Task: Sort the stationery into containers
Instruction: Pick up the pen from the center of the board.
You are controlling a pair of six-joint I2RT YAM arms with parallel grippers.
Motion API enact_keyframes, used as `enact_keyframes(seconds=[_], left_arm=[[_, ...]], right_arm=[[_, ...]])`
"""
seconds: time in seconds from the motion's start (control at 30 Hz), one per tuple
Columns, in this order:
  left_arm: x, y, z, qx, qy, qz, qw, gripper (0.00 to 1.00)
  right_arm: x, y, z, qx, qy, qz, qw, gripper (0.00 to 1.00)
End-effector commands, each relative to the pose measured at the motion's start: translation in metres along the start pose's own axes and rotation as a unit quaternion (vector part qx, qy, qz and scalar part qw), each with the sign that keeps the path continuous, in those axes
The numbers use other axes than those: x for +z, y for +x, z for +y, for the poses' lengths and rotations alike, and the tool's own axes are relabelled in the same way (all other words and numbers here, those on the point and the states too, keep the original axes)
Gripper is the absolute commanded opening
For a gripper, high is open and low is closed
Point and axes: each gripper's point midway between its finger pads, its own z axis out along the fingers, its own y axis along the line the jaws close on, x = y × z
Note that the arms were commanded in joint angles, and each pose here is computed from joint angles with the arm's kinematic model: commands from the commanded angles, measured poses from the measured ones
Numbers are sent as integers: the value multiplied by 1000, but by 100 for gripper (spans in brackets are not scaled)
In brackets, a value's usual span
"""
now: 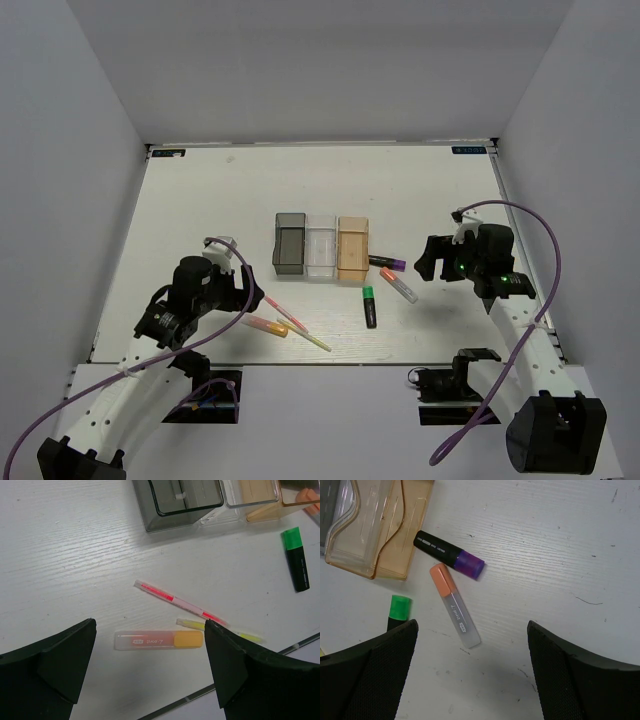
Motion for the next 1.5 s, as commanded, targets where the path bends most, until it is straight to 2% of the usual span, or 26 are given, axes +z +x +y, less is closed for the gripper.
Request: enact_keyframes(seconds=[0.0,0.23,0.27,0.37,0.4,0.43,0.5,0.57,0.6,0.63,0.67,0.7,0.73,0.8,0.83,0.87,0.9,0.93,0.97,1.03,1.07,1.13,1.47], left_arm=[[-3,-10,-5,6,12,-14,1000,100],[-3,-9,-5,6,12,-11,1000,100],[-3,-9,-5,7,12,-13,1000,100],[-3,-9,-5,6,10,-12,1000,100],[-3,-9,-4,6,10,-13,1000,100],[-3,-9,-5,5,10,-13,1000,97],[-2,-8,-6,5,14,-11,1000,83],[-1,-8,-8,5,19,-9,1000,63],[-1,-7,-8,5,20,-7,1000,54],[0,-6,-8,4,21,-2,1000,49],[1,-6,-9,4,23,3,1000,57],[1,-6,-10,4,25,4,1000,57],[1,-4,-9,3,22,12,1000,83],[1,-3,-9,2,20,16,1000,97],[1,-3,-8,0,19,17,1000,100],[1,-4,-8,-1,17,16,1000,100],[1,-3,-7,0,16,15,1000,100],[1,-4,-8,0,16,13,1000,100],[1,-3,-7,-1,14,15,1000,100],[1,-4,-7,0,14,13,1000,100],[1,-4,-7,-1,15,13,1000,100],[1,-3,-6,0,13,14,1000,100],[3,-1,-5,-2,8,24,1000,100]], right_arm=[[-6,-19,4,-12,-3,-23,1000,91],[-5,-7,4,-57,-19,-3,998,91],[-5,-6,1,-91,-18,1,996,91],[-3,3,-11,-112,3,26,993,91],[-5,4,-23,-121,36,38,991,91],[-7,2,-26,-125,43,45,990,91],[-11,2,-34,-142,62,50,987,91],[-11,2,-36,-163,63,51,983,91],[-11,2,-33,-187,50,48,980,91],[-9,4,-27,-197,28,44,979,91],[-8,8,-28,-201,31,43,978,91],[-6,6,-25,-189,25,35,981,91],[-3,5,-25,-193,22,31,980,67],[0,7,-18,-192,0,37,981,21],[3,7,-17,-186,-7,49,981,6],[3,7,-14,-189,-19,57,980,0],[4,9,1,-184,-64,57,979,3],[9,14,6,-175,-86,75,978,10],[9,18,19,-173,-123,85,974,26],[13,27,30,-163,-156,103,969,32],[19,29,33,-165,-162,109,967,41],[29,38,36,-176,-160,124,963,49],[68,48,31,-233,-112,164,952,51]])
